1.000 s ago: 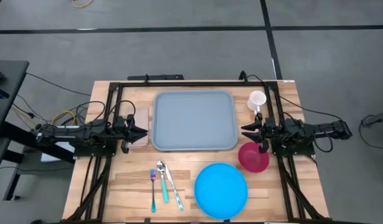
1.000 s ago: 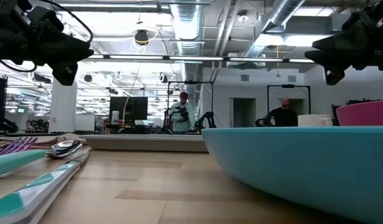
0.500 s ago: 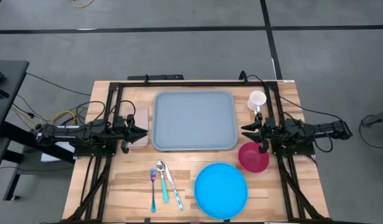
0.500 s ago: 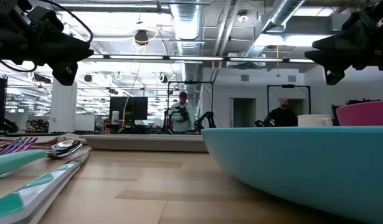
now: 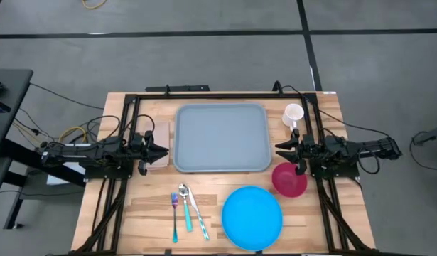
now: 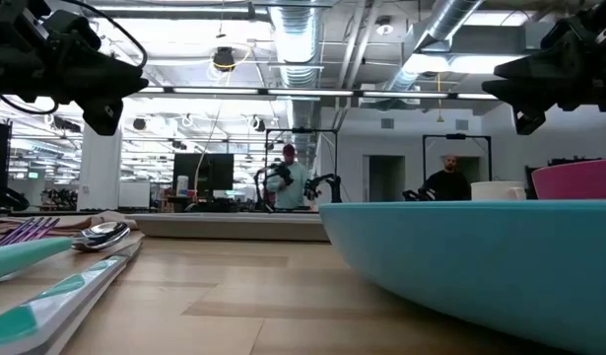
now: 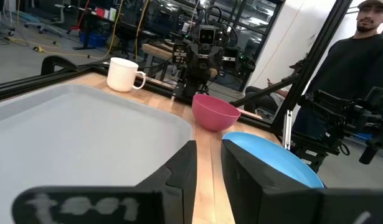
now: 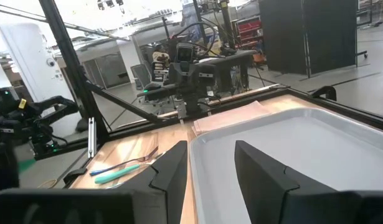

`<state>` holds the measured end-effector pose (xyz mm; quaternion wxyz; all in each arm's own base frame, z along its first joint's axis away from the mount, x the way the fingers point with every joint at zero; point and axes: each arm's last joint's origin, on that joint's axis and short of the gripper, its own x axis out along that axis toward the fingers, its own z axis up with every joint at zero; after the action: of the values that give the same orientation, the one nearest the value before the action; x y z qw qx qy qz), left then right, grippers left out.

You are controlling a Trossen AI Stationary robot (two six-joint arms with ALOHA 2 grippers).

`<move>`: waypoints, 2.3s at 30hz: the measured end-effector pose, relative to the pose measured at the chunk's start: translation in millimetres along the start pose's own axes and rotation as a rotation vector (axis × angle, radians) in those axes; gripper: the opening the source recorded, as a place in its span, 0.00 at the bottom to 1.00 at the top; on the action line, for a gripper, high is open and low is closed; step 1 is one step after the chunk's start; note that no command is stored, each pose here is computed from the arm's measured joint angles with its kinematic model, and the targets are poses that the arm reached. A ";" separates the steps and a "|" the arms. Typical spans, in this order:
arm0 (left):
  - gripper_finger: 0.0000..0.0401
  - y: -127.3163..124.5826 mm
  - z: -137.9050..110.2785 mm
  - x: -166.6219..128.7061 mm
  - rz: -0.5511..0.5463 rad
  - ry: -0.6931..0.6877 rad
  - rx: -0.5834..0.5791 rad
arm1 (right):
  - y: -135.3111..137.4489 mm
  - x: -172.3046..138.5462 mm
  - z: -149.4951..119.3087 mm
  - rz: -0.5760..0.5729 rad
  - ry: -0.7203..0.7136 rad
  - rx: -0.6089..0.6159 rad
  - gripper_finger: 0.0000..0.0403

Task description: Set up tray

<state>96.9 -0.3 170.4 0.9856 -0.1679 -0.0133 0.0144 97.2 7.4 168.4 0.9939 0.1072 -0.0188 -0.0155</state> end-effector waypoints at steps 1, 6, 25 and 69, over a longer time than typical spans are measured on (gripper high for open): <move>0.15 0.0 -0.1 0.0 0.000 0.000 0.000 | 0.0 0.0 0.1 0.000 0.000 0.000 0.31; 0.15 0.0 0.0 0.0 0.000 0.000 0.000 | 0.0 0.0 0.0 0.000 0.000 0.000 0.31; 0.15 0.0 -0.1 0.0 -0.001 0.000 0.000 | 0.4 0.0 0.9 0.004 -0.009 0.094 0.31; 0.15 0.2 0.1 0.0 0.006 -0.003 0.000 | -124.2 130.8 126.0 -1.286 1.057 0.401 0.31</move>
<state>96.9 -0.2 170.4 0.9855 -0.1679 -0.0143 0.0175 219.4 -145.2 269.4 0.6323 0.2640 0.5091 -0.5208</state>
